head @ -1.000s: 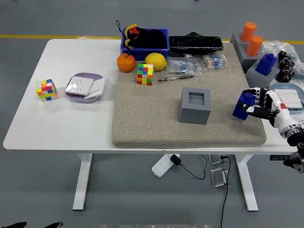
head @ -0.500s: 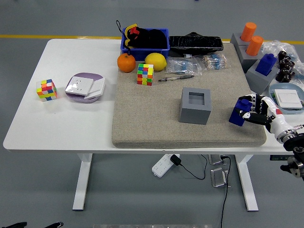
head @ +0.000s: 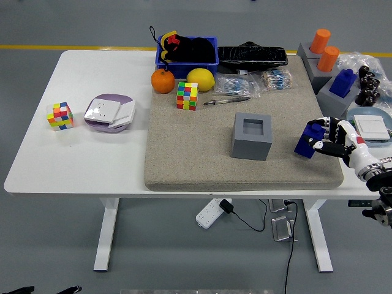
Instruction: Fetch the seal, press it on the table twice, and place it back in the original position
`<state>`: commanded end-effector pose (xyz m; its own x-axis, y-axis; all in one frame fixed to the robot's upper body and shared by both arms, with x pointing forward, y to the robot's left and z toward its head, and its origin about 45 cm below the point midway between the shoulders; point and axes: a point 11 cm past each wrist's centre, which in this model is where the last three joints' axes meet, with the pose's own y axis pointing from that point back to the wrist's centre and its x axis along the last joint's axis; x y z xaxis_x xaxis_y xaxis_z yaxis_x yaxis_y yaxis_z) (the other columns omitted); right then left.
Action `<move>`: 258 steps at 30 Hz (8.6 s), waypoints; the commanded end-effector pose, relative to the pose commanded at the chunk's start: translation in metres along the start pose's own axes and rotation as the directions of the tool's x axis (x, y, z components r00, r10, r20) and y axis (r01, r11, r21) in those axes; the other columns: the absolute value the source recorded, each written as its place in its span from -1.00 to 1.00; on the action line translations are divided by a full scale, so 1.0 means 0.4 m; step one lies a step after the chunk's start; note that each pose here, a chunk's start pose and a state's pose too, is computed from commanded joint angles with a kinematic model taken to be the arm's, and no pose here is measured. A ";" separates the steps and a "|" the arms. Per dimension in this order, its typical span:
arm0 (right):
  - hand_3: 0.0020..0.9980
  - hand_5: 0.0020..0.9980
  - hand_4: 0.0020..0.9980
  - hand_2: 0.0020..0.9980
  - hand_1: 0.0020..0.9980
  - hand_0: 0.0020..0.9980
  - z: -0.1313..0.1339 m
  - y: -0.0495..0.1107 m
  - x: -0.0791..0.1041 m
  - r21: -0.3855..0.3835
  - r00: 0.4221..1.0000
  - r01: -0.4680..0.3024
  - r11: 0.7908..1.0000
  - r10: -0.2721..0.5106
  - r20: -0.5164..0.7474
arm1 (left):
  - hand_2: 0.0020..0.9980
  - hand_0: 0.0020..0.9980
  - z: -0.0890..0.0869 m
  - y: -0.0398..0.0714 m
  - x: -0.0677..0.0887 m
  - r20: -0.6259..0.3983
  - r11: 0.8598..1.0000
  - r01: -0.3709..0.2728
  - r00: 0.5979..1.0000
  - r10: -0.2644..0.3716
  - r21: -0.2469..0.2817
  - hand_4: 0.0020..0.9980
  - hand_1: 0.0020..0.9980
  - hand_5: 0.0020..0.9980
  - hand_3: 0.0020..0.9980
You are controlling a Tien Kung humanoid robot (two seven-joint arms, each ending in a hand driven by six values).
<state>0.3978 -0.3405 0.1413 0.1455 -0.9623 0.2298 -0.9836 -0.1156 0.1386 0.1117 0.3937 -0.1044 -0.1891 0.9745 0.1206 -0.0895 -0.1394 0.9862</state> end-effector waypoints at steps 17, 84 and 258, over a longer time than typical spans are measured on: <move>-0.10 -1.00 0.36 -0.13 -0.15 0.12 -0.209 -0.060 -0.105 0.200 0.991 0.124 0.972 -0.131 0.025 | 0.53 0.63 0.002 0.002 0.010 -0.003 1.000 -0.007 1.000 0.007 -0.001 0.37 0.57 -0.17 0.60; -0.14 -1.00 0.40 -0.16 -0.19 0.07 -0.280 -0.109 -0.222 0.124 0.867 0.435 0.892 -0.378 -0.325 | 0.53 0.63 0.022 0.008 0.033 -0.012 1.000 -0.020 1.000 0.020 -0.016 0.37 0.57 -0.18 0.60; 0.56 0.09 1.00 0.61 0.63 0.72 -0.132 0.013 0.188 -0.076 0.958 0.034 0.996 -0.055 -0.282 | 0.53 0.63 0.009 0.008 0.056 -0.043 0.999 -0.034 0.999 0.033 -0.020 0.38 0.57 -0.18 0.60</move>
<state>0.4093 -0.4003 0.2100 0.2232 -0.8461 0.4840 -0.9670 -0.1296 0.2195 0.1107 0.4159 -0.0981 -0.2337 0.9609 0.1486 -0.1028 -0.1764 0.9789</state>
